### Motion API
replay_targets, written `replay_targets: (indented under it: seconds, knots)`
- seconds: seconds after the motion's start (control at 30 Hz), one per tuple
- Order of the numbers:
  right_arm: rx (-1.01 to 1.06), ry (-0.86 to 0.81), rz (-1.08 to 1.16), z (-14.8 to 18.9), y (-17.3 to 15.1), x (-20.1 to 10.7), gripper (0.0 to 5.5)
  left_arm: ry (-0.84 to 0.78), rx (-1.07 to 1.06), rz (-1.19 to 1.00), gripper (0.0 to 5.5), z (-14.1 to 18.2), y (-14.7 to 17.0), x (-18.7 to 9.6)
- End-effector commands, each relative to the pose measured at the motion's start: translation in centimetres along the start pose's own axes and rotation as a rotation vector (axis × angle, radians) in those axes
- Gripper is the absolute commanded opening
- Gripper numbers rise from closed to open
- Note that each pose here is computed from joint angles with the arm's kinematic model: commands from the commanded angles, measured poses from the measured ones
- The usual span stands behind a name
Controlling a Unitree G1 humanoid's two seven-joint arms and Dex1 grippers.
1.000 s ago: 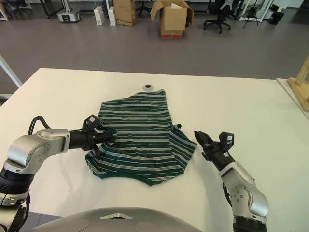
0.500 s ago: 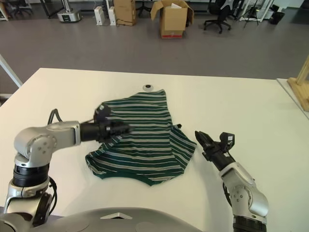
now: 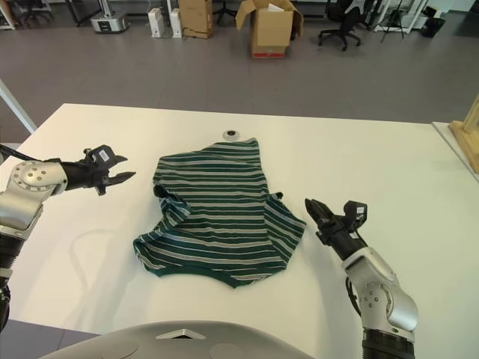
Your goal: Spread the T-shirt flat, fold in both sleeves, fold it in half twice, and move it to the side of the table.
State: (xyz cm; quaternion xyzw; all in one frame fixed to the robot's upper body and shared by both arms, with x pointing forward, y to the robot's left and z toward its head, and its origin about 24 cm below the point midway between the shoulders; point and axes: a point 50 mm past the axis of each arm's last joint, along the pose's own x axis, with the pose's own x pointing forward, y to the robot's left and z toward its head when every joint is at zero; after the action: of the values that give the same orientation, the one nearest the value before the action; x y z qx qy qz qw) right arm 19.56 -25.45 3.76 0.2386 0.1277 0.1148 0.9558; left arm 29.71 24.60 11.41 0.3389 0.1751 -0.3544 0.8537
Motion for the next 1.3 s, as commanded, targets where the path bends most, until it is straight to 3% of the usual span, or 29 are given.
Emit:
replay_targets:
  seconds: [0.03,0.33,0.43,0.6,0.7,0.83,0.97,1.1,1.3]
  knots:
    - [-0.014,0.012,0.007,0.4,-0.2,0.4,1.18,-0.052,-0.028,-0.096,2.19,0.3,-2.7,2.1]
    - [-0.02,0.015,0.023,0.5,-0.1,1.2,1.18,-0.074,-0.048,-0.158,2.19,1.0,-7.3,6.3]
    - [-0.018,0.014,0.022,0.4,-0.1,1.2,1.18,-0.099,-0.084,-0.116,2.19,1.8,-8.1,7.9]
    - [-0.008,0.014,0.019,0.1,0.0,1.2,1.18,-0.104,-0.084,-0.082,2.19,2.0,-8.1,8.2]
    - [0.0,-0.007,0.013,0.5,0.0,1.2,1.18,-0.179,-0.075,-0.058,2.19,3.2,-7.2,7.1]
    - [0.016,-0.022,-0.006,0.3,0.0,0.6,1.18,-0.33,0.018,-0.205,2.19,4.2,-5.1,2.1]
    - [0.024,-0.025,-0.008,0.0,0.0,0.5,1.18,-0.276,0.123,-0.379,2.19,1.7,-5.0,-0.4]
    - [0.019,-0.022,-0.001,0.2,0.0,0.7,1.18,-0.201,0.196,-0.481,2.19,-1.2,-6.8,-0.4]
    - [0.011,-0.014,0.001,0.5,-0.1,0.7,1.18,-0.2,0.136,-0.671,2.19,-3.8,-12.1,-1.0]
